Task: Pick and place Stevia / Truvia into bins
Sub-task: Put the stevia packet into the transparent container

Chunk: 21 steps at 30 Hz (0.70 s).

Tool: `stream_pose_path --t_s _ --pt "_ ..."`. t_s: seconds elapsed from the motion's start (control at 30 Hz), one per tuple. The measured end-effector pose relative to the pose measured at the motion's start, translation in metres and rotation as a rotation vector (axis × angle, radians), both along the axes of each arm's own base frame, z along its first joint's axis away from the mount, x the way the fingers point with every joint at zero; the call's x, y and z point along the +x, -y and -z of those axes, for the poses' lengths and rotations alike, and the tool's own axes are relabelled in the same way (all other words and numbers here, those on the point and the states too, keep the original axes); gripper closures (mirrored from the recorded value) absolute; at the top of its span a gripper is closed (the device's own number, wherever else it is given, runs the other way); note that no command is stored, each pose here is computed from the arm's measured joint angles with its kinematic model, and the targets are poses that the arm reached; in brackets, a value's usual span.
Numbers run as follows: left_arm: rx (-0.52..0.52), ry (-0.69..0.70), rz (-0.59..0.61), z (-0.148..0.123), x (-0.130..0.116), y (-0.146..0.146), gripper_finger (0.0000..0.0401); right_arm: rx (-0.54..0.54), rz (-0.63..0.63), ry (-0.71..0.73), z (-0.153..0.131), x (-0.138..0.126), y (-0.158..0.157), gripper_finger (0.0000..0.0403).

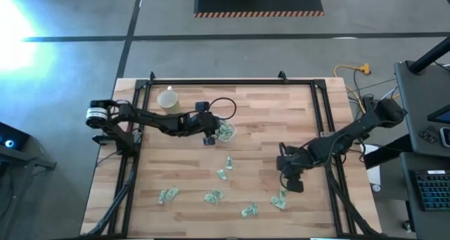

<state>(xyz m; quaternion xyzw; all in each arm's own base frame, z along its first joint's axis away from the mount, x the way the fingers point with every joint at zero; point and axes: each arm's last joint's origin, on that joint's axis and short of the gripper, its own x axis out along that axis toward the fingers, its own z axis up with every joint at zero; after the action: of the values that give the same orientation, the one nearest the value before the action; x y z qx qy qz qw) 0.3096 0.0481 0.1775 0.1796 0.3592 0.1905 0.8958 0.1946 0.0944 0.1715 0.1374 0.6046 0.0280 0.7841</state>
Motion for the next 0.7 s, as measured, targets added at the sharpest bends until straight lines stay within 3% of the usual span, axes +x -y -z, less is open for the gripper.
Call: stream_pose_path --t_s 0.27,0.7 --pt "0.000 0.000 0.002 0.000 0.000 0.001 0.0271 0.016 0.125 -0.088 0.015 -0.014 -0.001 0.0344" --pt "0.000 -0.002 0.002 0.000 -0.001 0.001 0.0271 -0.044 0.204 -0.121 0.023 -0.020 0.004 0.0344"
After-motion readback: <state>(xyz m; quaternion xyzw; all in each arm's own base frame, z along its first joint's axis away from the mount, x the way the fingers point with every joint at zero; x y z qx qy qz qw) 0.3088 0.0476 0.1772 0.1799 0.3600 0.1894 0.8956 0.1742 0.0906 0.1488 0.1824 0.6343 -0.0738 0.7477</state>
